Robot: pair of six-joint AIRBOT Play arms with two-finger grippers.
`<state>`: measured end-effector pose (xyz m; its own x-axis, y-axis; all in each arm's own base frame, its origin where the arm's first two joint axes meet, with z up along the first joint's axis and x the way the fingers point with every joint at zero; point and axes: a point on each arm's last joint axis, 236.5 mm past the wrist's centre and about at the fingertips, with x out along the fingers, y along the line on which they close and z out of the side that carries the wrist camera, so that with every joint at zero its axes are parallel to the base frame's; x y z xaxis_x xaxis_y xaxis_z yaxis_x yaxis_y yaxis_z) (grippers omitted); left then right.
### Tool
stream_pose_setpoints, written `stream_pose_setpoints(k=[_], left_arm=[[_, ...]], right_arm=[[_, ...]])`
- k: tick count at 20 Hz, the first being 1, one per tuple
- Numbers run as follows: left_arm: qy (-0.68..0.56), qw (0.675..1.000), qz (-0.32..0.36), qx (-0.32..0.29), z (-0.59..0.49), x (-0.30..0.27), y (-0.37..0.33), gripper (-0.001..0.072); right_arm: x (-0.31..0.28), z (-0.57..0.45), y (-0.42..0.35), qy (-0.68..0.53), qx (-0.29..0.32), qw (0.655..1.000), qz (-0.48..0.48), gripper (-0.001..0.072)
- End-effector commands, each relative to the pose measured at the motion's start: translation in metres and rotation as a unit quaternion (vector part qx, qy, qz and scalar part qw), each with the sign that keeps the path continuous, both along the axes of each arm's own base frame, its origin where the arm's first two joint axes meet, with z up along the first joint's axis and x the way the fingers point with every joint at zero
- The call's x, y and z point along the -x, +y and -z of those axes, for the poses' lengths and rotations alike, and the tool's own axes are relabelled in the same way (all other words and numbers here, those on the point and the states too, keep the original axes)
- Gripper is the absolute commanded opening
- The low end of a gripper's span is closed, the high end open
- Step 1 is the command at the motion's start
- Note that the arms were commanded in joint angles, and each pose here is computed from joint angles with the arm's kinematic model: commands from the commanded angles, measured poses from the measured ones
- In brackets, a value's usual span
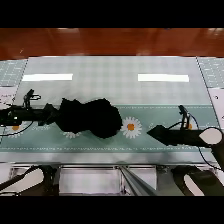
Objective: Fold the shirts.
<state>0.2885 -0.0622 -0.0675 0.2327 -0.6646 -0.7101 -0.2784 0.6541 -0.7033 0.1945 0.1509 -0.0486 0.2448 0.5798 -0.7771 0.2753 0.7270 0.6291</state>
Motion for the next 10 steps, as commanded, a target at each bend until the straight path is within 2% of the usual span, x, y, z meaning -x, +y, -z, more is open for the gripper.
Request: stream_pose_setpoints(k=[1, 6, 10], left_arm=[[-0.020, 0.999, 0.036, 0.018, 0.006, -0.003, -0.015, 0.0030], [-0.037, 0.999, 0.022, 0.032, -0.003, -0.014, -0.017, 0.0030], [-0.036, 0.999, 0.022, 0.032, -0.003, -0.014, -0.018, 0.0030]], right_arm=[[-0.003, 0.000, 0.053, 0.010, -0.061, 0.998, 0.004, 0.0407], [-0.002, 0.026, 0.130, 0.046, -0.109, 0.993, -0.028, 0.0407], [-0.024, 0.038, 0.171, 0.056, -0.111, 0.992, -0.034, 0.0409]])
